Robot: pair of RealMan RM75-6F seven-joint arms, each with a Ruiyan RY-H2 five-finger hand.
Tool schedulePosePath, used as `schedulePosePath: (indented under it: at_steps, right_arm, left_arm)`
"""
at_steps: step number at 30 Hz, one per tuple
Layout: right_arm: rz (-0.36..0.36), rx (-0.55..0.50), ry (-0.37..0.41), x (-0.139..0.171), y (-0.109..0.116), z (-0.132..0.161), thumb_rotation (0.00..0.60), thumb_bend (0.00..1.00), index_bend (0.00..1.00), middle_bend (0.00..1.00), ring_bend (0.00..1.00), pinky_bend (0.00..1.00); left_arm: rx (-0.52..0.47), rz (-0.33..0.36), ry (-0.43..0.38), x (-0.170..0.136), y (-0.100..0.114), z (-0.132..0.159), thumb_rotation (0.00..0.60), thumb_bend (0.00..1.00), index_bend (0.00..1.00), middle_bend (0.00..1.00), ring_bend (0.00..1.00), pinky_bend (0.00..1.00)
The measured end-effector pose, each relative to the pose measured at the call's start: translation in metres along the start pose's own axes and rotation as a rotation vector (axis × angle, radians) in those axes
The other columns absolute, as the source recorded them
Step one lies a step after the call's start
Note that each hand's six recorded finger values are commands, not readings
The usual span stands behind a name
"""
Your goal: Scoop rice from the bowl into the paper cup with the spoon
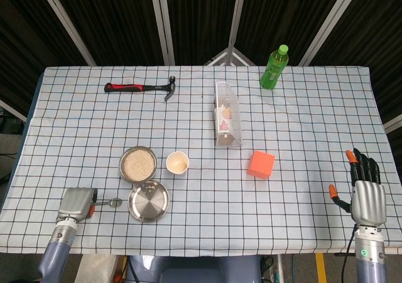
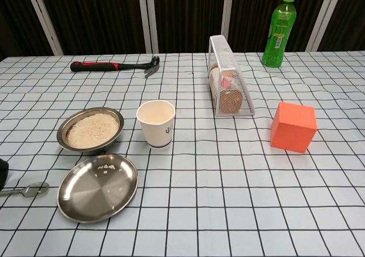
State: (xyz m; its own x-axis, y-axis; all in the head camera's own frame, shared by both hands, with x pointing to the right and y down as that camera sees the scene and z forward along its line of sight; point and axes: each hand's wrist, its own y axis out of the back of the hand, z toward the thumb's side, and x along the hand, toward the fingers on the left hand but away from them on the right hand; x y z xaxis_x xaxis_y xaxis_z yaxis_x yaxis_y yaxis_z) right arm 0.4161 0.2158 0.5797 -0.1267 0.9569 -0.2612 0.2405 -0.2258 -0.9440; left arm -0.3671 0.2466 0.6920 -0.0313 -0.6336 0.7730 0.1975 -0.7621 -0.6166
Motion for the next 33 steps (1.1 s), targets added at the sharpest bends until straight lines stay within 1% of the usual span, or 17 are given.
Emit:
schedulePosePath:
  at_steps: [6,12,18,22,27,33]
  right_arm:
    - [-0.004,0.0,-0.001,0.0,0.0,0.0,0.6,0.38,0.0,0.0,0.0,0.0]
    - [-0.006,0.002,0.0,0.0,0.001,0.0,0.6,0.38,0.0,0.0,0.0,0.0]
    - [-0.007,0.003,0.001,0.0,0.001,0.001,0.6,0.38,0.0,0.0,0.0,0.0]
    - [-0.006,0.003,0.001,0.0,0.001,0.001,0.6,0.38,0.0,0.0,0.0,0.0]
    - [-0.007,0.002,-0.001,0.0,0.001,0.001,0.6,0.38,0.0,0.0,0.0,0.0]
    - [-0.011,-0.001,-0.005,0.001,0.001,0.0,0.6,0.38,0.0,0.0,0.0,0.0]
  left_arm:
    - [-0.003,0.003,0.001,0.0,0.0,0.0,0.6,0.46,0.53,1.0,1.0,1.0]
    - [-0.005,0.04,-0.018,-0.003,0.012,0.003,0.6,0.46,0.53,1.0,1.0,1.0]
    - [0.016,0.091,-0.034,-0.008,0.036,0.002,0.6,0.47,0.53,1.0,1.0,1.0]
    - [0.073,0.116,-0.035,-0.01,0.054,-0.002,0.6,0.48,0.54,1.0,1.0,1.0]
    - [0.142,0.12,-0.02,-0.007,0.079,-0.011,0.6,0.49,0.54,1.0,1.0,1.0]
    - [0.23,0.132,-0.001,0.008,0.115,-0.013,0.6,0.49,0.54,1.0,1.0,1.0]
